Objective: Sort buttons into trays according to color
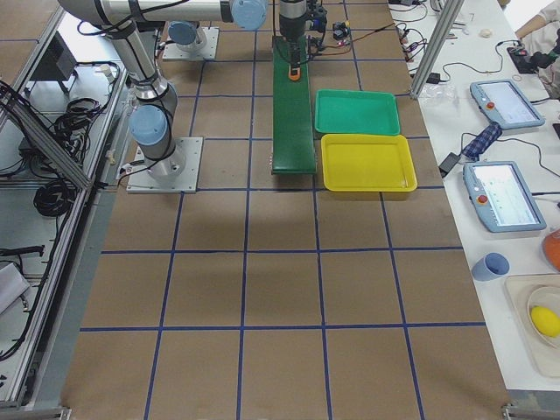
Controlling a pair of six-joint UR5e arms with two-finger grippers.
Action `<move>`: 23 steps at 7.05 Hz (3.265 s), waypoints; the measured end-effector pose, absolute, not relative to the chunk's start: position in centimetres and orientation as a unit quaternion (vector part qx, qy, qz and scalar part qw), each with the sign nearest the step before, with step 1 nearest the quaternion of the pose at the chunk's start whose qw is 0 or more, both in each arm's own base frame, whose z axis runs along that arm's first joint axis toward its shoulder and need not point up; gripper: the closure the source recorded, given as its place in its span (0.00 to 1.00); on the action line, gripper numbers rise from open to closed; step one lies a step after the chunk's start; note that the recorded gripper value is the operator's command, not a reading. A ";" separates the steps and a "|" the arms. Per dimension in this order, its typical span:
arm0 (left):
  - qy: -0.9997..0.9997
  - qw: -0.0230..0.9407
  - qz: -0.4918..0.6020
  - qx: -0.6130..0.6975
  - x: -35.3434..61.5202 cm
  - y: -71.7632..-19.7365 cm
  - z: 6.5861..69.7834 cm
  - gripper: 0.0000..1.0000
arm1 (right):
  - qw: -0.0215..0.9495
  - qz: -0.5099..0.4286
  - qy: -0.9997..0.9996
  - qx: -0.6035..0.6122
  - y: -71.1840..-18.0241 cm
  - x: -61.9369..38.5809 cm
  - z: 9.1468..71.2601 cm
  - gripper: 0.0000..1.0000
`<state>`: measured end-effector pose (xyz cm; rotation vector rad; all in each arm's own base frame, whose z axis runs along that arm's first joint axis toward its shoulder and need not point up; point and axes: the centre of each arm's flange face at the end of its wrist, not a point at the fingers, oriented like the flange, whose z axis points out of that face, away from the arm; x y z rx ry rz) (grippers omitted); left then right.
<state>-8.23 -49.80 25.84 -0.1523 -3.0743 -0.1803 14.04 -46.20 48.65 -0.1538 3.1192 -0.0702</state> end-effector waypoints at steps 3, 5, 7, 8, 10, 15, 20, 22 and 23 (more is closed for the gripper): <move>-0.997 0.029 -0.058 -0.050 -8.6 -49.1 25.4 0.00 | 0.007 -0.022 0.999 -0.047 -46.2 13.8 48.6 0.00; -0.998 0.025 -0.023 -0.052 -8.7 -48.5 28.9 0.00 | 0.006 -0.022 0.999 -0.047 -46.2 13.8 48.6 0.00; -0.999 0.017 0.006 -0.051 -8.6 -47.6 32.9 0.00 | 0.005 -0.022 0.999 -0.047 -46.2 13.8 48.6 0.00; -0.999 0.009 0.015 -0.044 -7.5 -47.9 34.5 0.00 | 0.005 -0.022 0.999 -0.047 -46.2 13.8 48.6 0.00; -1.000 -0.009 0.027 -0.005 -1.0 -50.5 35.2 0.00 | 0.005 -0.021 0.999 -0.048 -46.1 13.9 48.5 0.00; -0.999 -0.016 0.030 -0.022 11.9 -57.3 27.7 0.00 | 0.008 -0.024 0.998 -0.049 -46.2 14.0 48.5 0.00; -0.998 0.011 0.059 -0.031 12.7 -61.2 20.3 0.00 | 0.010 -0.033 0.998 -0.046 -46.7 13.9 49.2 0.00; -0.998 0.024 0.055 -0.030 12.6 -61.5 18.7 0.26 | 0.010 -0.040 0.998 -0.044 -47.0 13.7 49.9 0.00; -0.998 0.027 0.051 -0.029 12.7 -61.6 18.0 0.78 | 0.011 -0.043 0.998 -0.043 -47.3 13.6 50.1 0.00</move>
